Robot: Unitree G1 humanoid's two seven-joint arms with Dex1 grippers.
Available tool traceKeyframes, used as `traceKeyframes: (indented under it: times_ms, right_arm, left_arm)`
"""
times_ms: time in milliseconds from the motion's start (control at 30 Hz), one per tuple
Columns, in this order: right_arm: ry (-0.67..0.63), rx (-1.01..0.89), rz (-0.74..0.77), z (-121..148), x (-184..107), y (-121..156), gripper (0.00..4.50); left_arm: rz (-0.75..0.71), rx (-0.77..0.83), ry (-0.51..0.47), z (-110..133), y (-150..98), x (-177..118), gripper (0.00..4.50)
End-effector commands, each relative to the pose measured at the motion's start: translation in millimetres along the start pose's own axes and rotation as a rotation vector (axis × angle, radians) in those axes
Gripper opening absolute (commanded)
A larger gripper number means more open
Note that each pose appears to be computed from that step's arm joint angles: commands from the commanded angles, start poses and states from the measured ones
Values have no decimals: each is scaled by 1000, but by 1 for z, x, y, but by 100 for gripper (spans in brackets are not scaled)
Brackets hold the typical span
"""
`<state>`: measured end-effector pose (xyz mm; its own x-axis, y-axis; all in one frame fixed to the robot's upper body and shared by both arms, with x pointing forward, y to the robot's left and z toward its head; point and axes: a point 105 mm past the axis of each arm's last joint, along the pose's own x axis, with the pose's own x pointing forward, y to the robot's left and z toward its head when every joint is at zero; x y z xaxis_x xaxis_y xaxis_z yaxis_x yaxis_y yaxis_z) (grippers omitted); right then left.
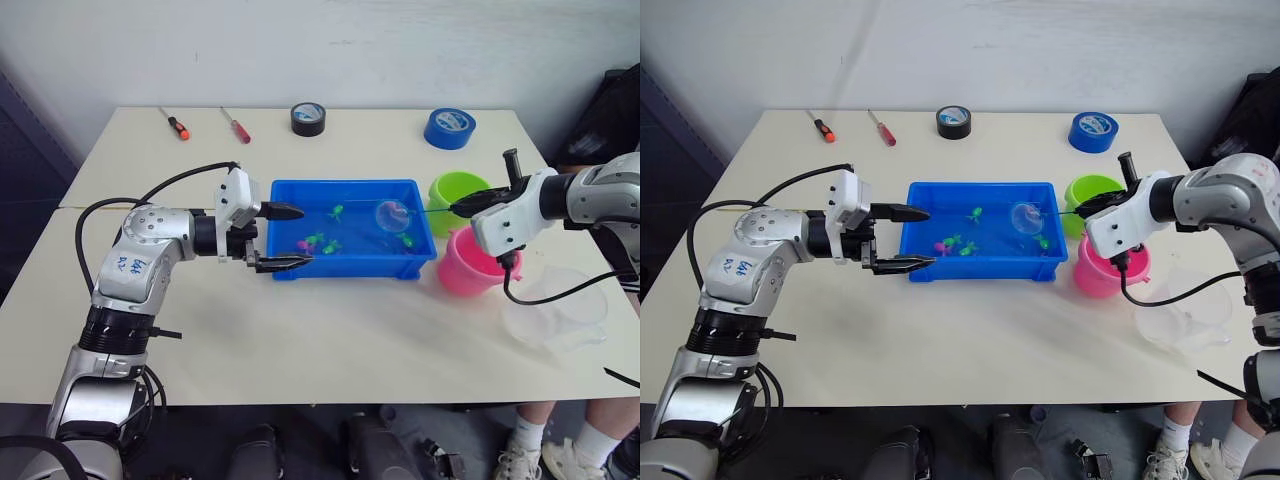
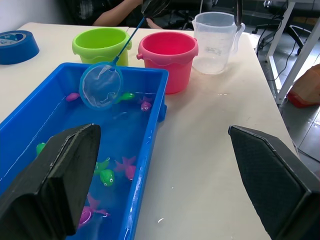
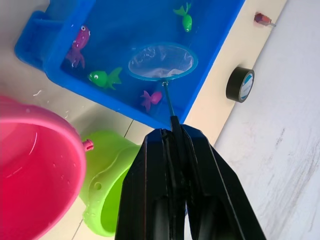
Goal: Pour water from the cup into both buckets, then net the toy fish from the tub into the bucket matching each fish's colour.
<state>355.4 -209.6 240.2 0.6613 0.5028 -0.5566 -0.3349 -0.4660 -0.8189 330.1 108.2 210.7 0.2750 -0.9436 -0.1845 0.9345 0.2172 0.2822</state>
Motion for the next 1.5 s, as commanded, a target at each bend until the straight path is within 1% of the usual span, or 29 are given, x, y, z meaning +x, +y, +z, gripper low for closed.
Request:
traceKeyframes:
  times_ms: [33, 200, 633, 767, 1000, 1067, 1167, 1300, 1433, 1500]
  right_arm:
    - [21, -9, -16, -4, -15, -3, 0]
    - [11, -4, 17, -2, -9, 8, 0]
    - [-11, 44, 49, -3, -5, 21, 0]
    - [-36, 143, 33, 0, -5, 23, 0]
    - [-39, 315, 4, 0, -3, 27, 0]
    - [-36, 388, -12, -1, -3, 27, 0]
    - [-45, 560, -42, -3, -3, 27, 0]
    - [-48, 692, -52, -3, -3, 32, 0]
    - [20, 560, -67, -6, -4, 34, 0]
    - [22, 549, -65, -5, -2, 35, 0]
  left_arm:
    - [-4, 36, -22, 10, -3, -2, 448]
    - [-13, 40, -26, 11, -3, 0, 448]
    - [-21, 49, -23, 12, -4, 0, 448]
    - [-20, 47, -24, 12, -3, -1, 448]
    - [-22, 48, -27, 13, -3, 0, 448]
    - [-23, 47, -27, 13, -3, 0, 448]
    - [-23, 47, -26, 13, -3, 0, 448]
    - [-23, 45, -27, 13, -2, 0, 448]
    - [-23, 47, -27, 13, -2, -1, 448]
    - [-23, 47, -27, 14, -2, -1, 448]
